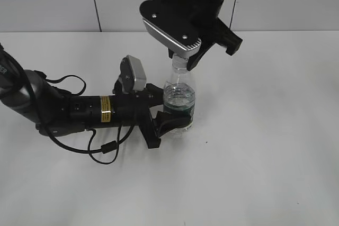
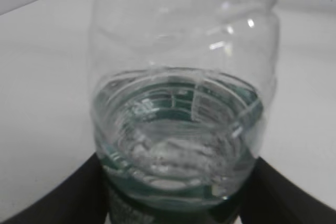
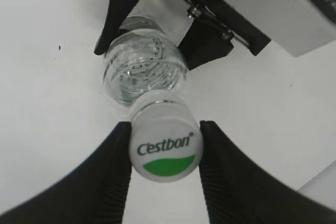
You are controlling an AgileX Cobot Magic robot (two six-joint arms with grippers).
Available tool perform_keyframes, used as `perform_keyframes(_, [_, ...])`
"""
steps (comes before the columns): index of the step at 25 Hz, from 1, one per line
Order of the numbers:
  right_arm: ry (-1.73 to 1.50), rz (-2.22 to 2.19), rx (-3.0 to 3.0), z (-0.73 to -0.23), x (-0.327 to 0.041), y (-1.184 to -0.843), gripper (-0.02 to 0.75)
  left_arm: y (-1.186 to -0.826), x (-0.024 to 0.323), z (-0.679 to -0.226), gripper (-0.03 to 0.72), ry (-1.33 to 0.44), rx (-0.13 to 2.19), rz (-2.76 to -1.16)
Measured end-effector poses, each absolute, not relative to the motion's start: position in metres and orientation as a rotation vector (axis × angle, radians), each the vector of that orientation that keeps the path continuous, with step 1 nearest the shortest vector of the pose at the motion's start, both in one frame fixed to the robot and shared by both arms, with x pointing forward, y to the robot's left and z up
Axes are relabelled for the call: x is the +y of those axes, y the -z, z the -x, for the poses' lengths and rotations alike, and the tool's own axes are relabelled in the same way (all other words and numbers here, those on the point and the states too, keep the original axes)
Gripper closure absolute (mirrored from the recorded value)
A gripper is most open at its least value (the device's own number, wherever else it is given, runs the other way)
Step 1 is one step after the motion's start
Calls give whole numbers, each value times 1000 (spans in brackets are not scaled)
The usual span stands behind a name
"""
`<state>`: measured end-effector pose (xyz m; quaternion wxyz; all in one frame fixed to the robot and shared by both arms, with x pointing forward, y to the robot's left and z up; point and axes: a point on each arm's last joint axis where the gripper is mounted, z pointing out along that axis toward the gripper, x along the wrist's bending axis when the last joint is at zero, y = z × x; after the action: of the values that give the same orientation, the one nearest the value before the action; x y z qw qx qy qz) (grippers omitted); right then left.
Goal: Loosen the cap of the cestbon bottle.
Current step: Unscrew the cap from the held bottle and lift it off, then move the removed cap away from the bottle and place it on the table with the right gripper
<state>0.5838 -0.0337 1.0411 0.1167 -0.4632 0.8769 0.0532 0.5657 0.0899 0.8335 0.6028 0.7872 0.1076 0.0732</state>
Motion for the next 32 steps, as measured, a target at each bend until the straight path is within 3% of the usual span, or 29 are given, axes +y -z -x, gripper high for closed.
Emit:
perform_keyframes(15, [-175, 1508, 2461, -579, -33, -1048, 435, -835, 90, -565, 272, -170, 241, -1814])
perform_keyframes(20, [-189, 1474, 2401, -571, -38, -1076, 442, -833, 90, -565, 273, -169, 247, -1825])
perform_keyframes(24, [-190, 1460, 2400, -570, -39, -1079, 442, -833, 90, -565, 273, -169, 247, -1825])
perform_keyframes(28, [-247, 1151, 2579, -571, -39, -1079, 442, -833, 90, -565, 273, -169, 247, -1825])
perform_keyframes(32, [-328, 510, 2814, -571, -41, -1079, 442, -833, 90, -565, 273, -169, 247, -1825])
